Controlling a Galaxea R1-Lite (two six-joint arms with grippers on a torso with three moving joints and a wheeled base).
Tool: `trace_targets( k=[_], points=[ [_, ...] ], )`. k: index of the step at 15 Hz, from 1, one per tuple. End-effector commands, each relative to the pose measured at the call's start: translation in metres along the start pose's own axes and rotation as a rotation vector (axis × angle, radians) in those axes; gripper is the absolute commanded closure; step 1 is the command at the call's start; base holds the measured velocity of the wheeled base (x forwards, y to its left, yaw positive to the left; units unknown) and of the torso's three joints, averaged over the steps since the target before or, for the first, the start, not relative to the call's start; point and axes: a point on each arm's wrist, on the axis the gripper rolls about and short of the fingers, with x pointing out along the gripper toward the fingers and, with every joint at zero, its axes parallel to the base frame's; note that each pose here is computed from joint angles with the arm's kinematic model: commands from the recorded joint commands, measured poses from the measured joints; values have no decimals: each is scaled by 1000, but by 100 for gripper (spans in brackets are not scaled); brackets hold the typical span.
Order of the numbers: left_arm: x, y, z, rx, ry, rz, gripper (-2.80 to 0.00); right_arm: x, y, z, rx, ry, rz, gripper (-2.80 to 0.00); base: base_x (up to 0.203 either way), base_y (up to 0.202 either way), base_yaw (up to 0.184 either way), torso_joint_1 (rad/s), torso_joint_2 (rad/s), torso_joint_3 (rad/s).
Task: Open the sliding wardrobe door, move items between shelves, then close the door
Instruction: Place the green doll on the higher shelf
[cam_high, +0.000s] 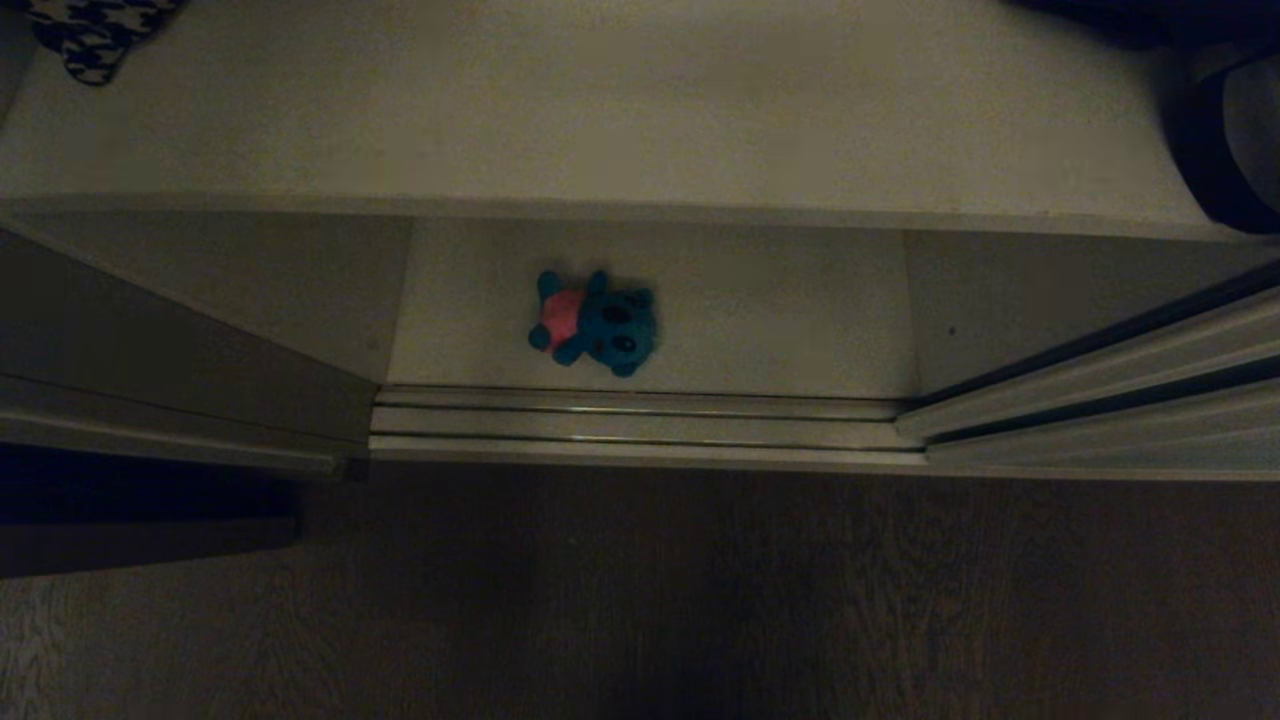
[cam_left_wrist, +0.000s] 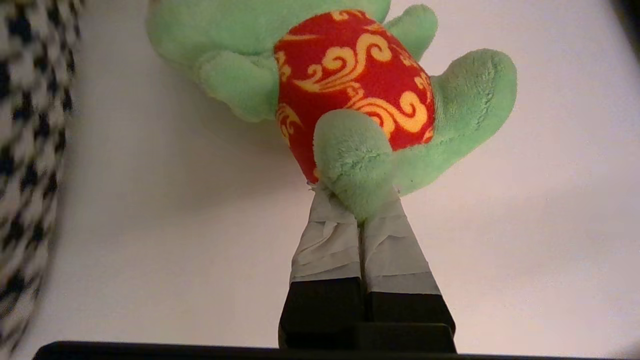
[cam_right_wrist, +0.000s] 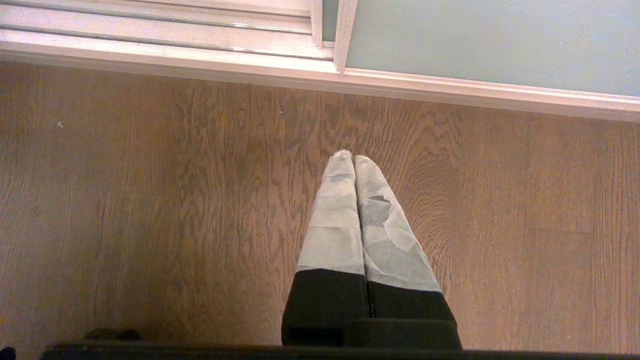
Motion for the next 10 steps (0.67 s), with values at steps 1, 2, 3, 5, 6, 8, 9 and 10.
trace_targets(
  k=[1, 2, 3, 5, 6, 8, 9, 10],
  points=[
    [17, -1, -8, -4, -11, 15, 0, 0, 0, 0, 0, -4, 0, 0, 0, 0, 0, 0, 0, 0],
    [20, 0, -9, -3, -12, 36, 0, 0, 0, 0, 0, -4, 0, 0, 0, 0, 0, 0, 0, 0],
    [19, 0, -8, 0, -17, 39, 0, 0, 0, 0, 0, -4, 1, 0, 0, 0, 0, 0, 0, 0],
    [19, 1, -8, 27, -16, 44, 0, 0, 0, 0, 0, -4, 0, 0, 0, 0, 0, 0, 0, 0],
    [19, 3, -8, 39, -15, 52, 0, 0, 0, 0, 0, -4, 0, 0, 0, 0, 0, 0, 0, 0],
    [19, 8, -9, 47, -11, 69, 0, 0, 0, 0, 0, -4, 1, 0, 0, 0, 0, 0, 0, 0],
    [19, 9, -10, 51, -4, 76, 0, 0, 0, 0, 0, -4, 0, 0, 0, 0, 0, 0, 0, 0],
    [18, 11, -9, 53, -7, 85, -280, 0, 0, 0, 0, -4, 1, 0, 0, 0, 0, 0, 0, 0]
  ],
)
